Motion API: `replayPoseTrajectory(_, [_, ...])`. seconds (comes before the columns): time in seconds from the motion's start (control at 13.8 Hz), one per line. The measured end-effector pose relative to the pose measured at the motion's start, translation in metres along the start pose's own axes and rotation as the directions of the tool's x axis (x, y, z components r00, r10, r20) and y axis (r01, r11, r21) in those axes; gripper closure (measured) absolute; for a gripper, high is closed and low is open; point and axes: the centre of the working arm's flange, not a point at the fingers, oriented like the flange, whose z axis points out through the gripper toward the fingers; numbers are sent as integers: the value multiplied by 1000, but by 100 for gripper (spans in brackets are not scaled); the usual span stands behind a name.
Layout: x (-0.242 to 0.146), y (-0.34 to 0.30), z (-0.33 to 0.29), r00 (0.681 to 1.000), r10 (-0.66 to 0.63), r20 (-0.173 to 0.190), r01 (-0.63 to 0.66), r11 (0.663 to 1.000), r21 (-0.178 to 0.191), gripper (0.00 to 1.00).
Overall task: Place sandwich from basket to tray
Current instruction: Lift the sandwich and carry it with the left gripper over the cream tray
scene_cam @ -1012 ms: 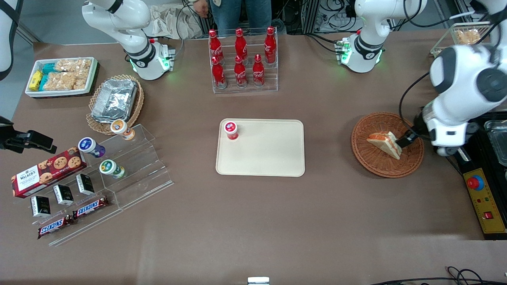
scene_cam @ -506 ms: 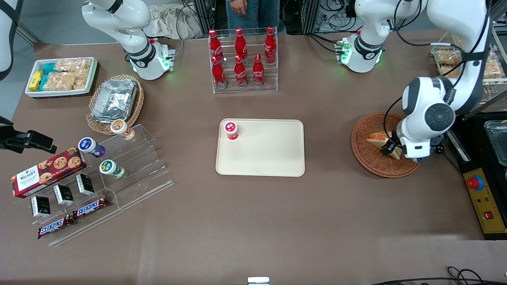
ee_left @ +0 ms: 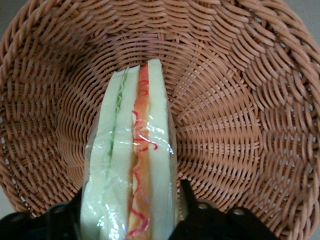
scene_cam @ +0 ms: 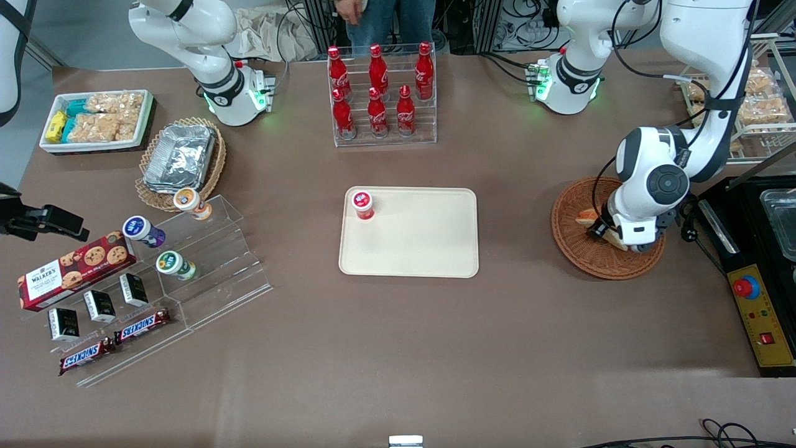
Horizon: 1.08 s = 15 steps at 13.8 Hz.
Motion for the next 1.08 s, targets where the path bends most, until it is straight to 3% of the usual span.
replayPoseTrajectory(0.22, [5, 1, -10, 1000, 18, -15, -18, 1000, -6, 58])
replayPoseTrajectory(0.43, [11, 7, -74, 993, 111, -31, -111, 994, -15, 63])
replayPoseTrajectory(0.65, [-30, 38, -174, 970, 240, -48, -242, 970, -24, 76])
replayPoseTrajectory(0.94, [-135, 87, -244, 853, 519, -61, -519, 854, 13, 76])
replayPoseTrajectory(1.08, [-179, 102, -248, 773, 633, -35, -634, 773, -29, 76])
